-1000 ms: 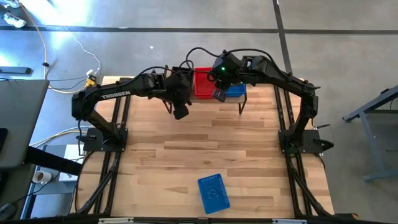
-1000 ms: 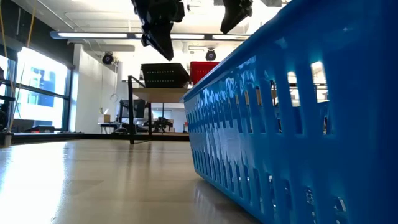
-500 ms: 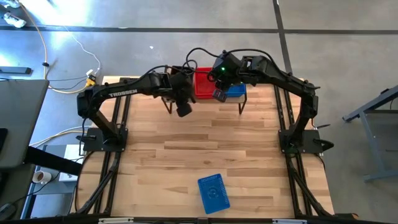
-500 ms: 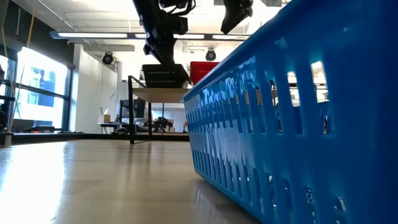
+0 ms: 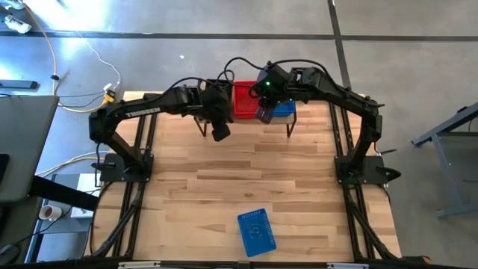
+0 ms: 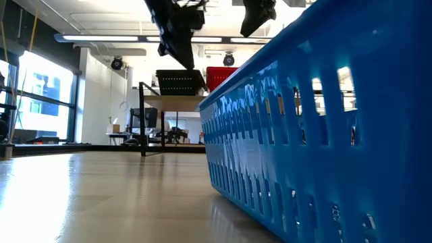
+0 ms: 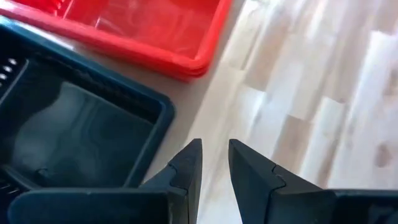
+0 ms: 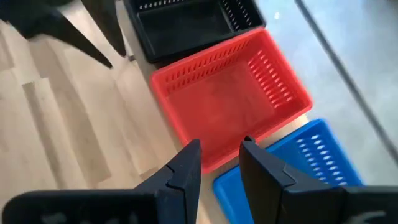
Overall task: Stack baskets on shelf by color
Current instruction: Adjust the black bins on the shelf, then stack the blue bin on top of the blue bins on the shelf
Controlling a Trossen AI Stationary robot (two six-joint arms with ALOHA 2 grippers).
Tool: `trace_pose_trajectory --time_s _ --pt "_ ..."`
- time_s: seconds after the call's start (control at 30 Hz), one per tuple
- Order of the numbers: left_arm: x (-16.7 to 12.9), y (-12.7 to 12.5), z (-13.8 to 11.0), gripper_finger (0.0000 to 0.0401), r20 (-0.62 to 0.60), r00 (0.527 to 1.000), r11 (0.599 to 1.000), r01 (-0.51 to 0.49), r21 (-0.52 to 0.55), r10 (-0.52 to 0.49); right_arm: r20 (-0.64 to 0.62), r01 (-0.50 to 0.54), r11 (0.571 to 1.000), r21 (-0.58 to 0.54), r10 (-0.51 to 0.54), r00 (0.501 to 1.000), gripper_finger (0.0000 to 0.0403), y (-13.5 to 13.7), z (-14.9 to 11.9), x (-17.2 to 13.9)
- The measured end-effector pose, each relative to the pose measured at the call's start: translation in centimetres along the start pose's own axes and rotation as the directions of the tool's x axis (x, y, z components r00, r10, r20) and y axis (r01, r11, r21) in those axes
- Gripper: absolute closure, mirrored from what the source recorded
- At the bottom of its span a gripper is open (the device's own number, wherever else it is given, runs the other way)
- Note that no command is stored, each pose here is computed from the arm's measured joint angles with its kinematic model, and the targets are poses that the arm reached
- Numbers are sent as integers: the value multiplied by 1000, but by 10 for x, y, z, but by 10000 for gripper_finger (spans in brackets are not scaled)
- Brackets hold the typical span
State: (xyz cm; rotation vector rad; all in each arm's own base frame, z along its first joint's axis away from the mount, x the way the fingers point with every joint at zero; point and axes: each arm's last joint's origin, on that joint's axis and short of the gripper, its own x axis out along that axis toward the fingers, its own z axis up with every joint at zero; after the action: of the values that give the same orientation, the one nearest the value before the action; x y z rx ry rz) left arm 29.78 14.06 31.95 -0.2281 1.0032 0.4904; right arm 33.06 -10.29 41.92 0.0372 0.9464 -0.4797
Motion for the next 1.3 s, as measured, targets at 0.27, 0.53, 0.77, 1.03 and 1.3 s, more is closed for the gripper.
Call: trace_pose_trajectory --time_s 0.27,0.53,0.77,1.03,1.3 --pt "-35 1 -4 330 84 993 997 79 -17 -77 -70 -142 979 144 153 986 308 20 -7 -4" --pt "-66 2 -17 330 101 989 993 113 -39 -109 -175 -154 978 142 178 968 308 55 -22 -16" --pt "-89 0 -29 330 109 987 991 121 -54 -115 -253 -66 991 113 93 963 308 82 -38 -29" --pt "-106 -9 -41 330 101 985 986 148 -72 -140 -323 -66 997 41 76 943 308 117 -59 -24" --pt "-114 -22 -49 330 77 981 981 181 -73 -176 -424 -135 989 61 148 893 308 153 -94 -19"
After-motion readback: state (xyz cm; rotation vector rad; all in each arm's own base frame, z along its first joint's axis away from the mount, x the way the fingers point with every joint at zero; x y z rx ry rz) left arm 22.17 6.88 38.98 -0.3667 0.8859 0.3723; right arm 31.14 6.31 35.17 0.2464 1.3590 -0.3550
